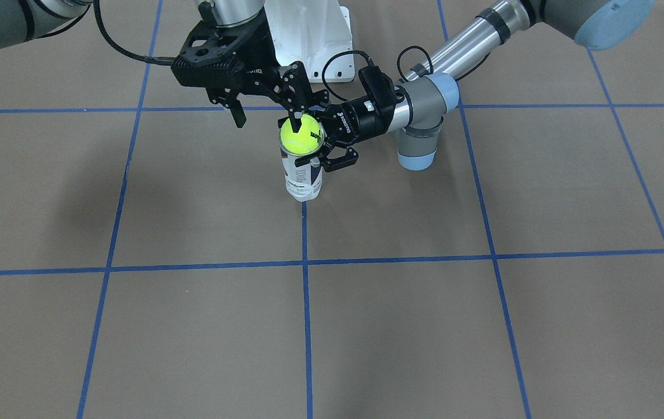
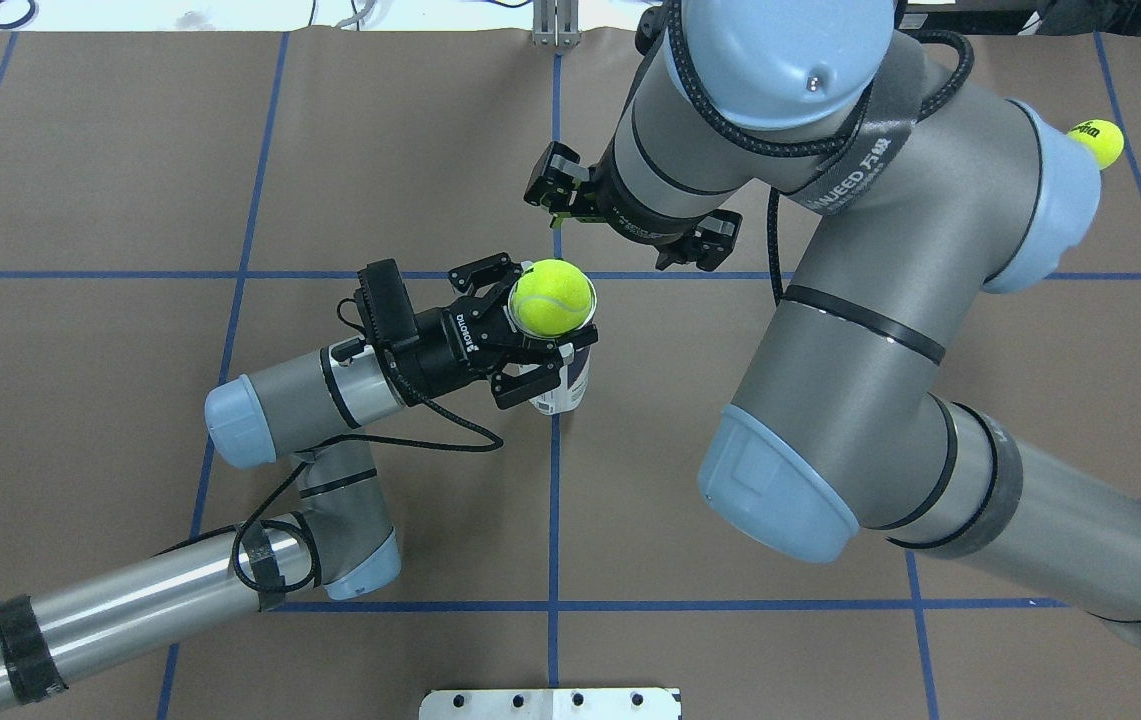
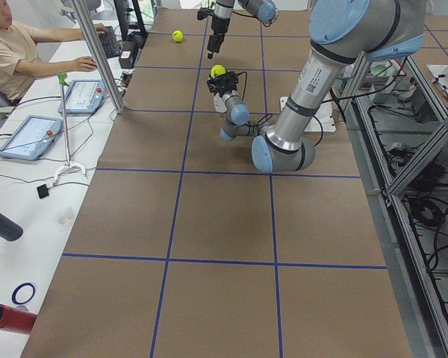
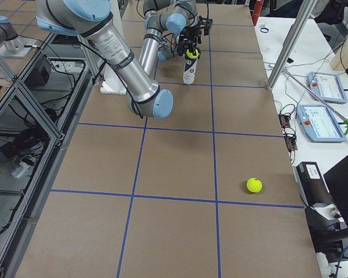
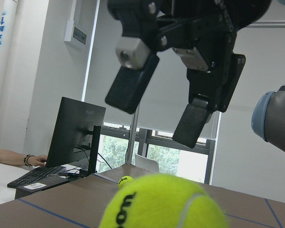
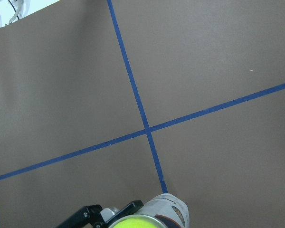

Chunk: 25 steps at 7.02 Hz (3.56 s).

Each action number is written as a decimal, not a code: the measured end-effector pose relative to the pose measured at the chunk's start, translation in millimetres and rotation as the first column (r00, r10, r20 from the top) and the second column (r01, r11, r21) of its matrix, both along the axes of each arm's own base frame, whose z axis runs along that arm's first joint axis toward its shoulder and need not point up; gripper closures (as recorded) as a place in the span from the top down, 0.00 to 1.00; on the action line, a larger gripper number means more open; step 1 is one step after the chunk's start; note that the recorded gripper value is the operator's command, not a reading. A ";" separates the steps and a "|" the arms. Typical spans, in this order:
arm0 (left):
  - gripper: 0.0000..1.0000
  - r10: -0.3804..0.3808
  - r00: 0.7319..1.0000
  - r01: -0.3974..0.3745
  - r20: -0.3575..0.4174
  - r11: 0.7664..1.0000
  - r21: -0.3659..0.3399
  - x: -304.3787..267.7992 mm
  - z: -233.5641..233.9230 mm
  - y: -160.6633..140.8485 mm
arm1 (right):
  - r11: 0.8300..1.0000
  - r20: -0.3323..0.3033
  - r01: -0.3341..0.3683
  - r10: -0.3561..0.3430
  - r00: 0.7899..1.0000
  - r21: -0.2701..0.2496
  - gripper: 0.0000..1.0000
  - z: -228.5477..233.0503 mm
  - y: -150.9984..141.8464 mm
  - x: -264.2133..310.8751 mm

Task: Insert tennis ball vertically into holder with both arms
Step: 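Open the right gripper and raise it away from the can, then move the right gripper toward the other tennis ball while the left holds the can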

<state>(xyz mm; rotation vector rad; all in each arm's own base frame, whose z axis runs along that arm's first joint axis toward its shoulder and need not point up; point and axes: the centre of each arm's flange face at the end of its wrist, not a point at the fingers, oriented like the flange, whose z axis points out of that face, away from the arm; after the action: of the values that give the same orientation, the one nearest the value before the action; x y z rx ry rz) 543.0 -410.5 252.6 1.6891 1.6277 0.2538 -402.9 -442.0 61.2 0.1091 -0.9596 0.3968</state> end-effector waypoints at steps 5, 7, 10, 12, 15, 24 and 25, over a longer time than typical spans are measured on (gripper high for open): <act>0.93 0.007 1.000 -0.007 0.017 1.000 -0.008 6.2 10.8 2.0 | 1.000 -0.026 0.022 -0.022 0.999 0.015 0.99 18.8 -7.1 11.0; 0.94 0.008 1.000 -0.008 0.013 1.000 -0.006 5.5 10.1 3.0 | 0.998 -0.047 0.055 -0.053 0.997 0.031 0.99 38.5 -20.1 33.0; 0.96 0.008 1.000 -0.008 0.005 1.000 -0.003 3.9 10.8 4.2 | 0.995 -0.070 0.085 -0.082 0.994 0.046 0.99 59.3 -39.2 60.3; 0.98 0.011 1.000 -0.011 0.004 1.000 -0.002 4.2 11.7 5.8 | 0.994 -0.082 0.094 -0.089 0.993 0.055 0.99 69.4 -51.1 77.0; 0.99 0.012 1.000 -0.012 0.008 1.000 -0.004 1.7 17.7 7.8 | 0.993 -0.090 0.099 -0.093 0.992 0.060 0.99 77.3 -62.6 94.6; 0.99 0.042 0.999 -0.042 0.024 0.999 -0.005 2.2 29.5 29.8 | 0.984 -0.168 0.155 -0.138 0.976 0.093 0.99 131.4 -92.4 143.3; 0.99 0.046 0.999 -0.046 0.024 0.999 -0.005 4.2 29.4 32.2 | 0.978 -0.191 0.180 -0.159 0.969 0.101 0.99 147.3 -103.5 158.4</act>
<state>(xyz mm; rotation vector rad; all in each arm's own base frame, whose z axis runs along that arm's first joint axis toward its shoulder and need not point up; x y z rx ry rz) 547.1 -378.3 282.1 1.6407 1.6492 0.2920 -244.5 -545.5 208.5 0.1667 -0.8039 0.1682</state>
